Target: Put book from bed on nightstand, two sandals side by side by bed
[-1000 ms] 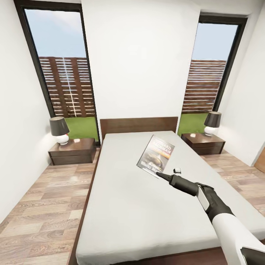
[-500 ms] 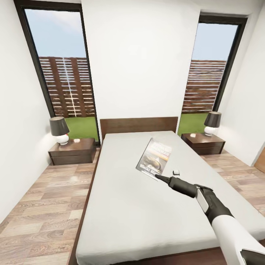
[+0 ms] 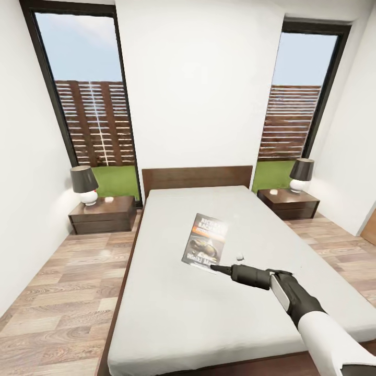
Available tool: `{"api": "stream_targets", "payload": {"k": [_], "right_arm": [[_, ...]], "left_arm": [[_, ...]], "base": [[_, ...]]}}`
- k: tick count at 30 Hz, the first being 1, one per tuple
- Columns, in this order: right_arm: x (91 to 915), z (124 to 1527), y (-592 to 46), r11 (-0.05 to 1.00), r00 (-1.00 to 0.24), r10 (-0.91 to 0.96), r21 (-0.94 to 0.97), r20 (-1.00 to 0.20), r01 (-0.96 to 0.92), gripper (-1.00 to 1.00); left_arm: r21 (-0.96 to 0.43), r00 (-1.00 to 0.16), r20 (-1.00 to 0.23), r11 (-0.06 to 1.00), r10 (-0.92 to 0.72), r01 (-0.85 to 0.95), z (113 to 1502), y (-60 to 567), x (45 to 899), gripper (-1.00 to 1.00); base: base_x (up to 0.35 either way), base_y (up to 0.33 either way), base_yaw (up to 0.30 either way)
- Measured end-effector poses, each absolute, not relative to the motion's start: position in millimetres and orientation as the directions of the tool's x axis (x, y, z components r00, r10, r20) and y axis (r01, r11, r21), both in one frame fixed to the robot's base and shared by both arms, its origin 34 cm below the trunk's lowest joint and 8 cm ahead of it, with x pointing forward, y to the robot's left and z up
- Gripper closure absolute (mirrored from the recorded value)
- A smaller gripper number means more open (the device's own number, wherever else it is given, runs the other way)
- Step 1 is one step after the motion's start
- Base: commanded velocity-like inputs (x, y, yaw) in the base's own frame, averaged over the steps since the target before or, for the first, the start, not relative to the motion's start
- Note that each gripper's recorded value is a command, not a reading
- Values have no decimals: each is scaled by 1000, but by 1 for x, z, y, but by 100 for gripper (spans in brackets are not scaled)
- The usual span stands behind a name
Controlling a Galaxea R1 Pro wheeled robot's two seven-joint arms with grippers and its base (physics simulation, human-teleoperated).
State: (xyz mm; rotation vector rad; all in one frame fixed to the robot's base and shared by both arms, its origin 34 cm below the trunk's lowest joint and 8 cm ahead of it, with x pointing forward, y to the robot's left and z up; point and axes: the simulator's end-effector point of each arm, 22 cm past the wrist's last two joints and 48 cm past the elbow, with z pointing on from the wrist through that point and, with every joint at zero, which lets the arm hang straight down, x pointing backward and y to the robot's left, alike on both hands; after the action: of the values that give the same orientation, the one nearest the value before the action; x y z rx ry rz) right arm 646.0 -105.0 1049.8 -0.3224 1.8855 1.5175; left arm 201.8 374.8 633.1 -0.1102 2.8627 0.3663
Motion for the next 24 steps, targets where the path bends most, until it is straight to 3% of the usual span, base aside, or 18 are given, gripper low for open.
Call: {"api": "stream_targets", "payload": {"k": [24], "right_arm": [[610, 1007, -87, 286, -795, 152, 796, -588, -534, 100]], "left_arm": [[238, -966, -256, 966, -42, -105, 633, 375, 198, -100]], "base": [[0, 0, 0]]}}
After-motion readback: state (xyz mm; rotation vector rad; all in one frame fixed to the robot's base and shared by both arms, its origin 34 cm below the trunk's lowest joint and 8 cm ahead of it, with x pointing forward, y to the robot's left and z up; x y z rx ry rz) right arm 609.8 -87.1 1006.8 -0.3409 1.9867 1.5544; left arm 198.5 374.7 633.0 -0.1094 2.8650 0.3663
